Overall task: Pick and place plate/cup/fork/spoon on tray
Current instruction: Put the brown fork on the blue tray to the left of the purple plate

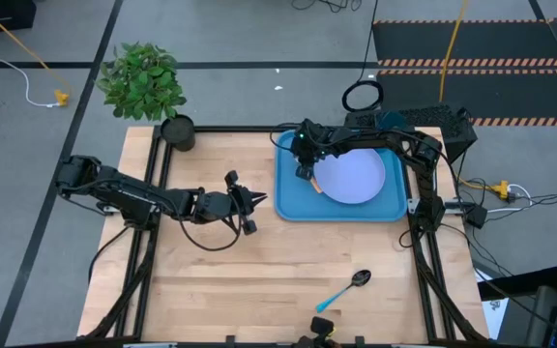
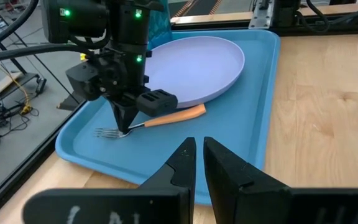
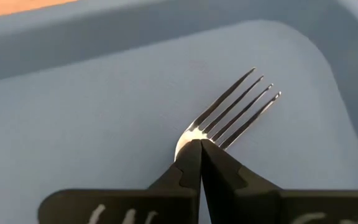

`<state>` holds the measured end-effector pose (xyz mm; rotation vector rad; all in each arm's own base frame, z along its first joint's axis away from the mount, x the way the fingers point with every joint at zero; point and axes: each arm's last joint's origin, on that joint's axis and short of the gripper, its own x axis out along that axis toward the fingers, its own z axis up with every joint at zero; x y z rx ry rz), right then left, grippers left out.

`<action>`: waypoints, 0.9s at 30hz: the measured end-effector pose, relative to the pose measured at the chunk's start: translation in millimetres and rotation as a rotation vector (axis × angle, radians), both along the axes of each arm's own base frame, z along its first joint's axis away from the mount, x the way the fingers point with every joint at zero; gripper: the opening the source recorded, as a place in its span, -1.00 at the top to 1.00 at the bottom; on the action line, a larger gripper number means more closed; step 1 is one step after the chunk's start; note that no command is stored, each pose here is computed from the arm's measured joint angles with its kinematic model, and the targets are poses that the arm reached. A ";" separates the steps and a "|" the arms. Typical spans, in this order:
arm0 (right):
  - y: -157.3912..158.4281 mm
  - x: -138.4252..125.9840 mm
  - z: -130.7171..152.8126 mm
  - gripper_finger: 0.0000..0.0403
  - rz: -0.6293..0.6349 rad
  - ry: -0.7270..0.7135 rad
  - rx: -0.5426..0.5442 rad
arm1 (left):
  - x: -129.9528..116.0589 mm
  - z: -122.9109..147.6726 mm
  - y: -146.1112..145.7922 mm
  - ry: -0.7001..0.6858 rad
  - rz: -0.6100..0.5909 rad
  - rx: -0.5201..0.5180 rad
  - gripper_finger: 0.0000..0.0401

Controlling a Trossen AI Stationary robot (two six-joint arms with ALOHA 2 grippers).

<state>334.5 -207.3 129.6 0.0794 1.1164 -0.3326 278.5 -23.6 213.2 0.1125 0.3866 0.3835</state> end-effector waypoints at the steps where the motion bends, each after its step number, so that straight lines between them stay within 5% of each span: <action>1: 0.3 0.3 0.0 0.98 -0.010 -0.004 0.004 | 0.0 0.0 0.0 0.000 0.000 0.000 0.82; 12: 10.5 0.5 9.3 0.98 -0.048 0.016 -0.019 | 0.0 0.0 0.0 0.000 0.000 0.000 0.82; 20: 15.1 -3.7 45.3 0.98 -0.126 -0.078 -0.038 | 0.1 0.2 0.0 0.001 -0.003 0.009 0.82; 27: 7.7 -4.6 44.7 0.98 0.012 -0.075 -0.005 | 0.7 1.6 -0.1 -0.013 -0.005 0.012 0.82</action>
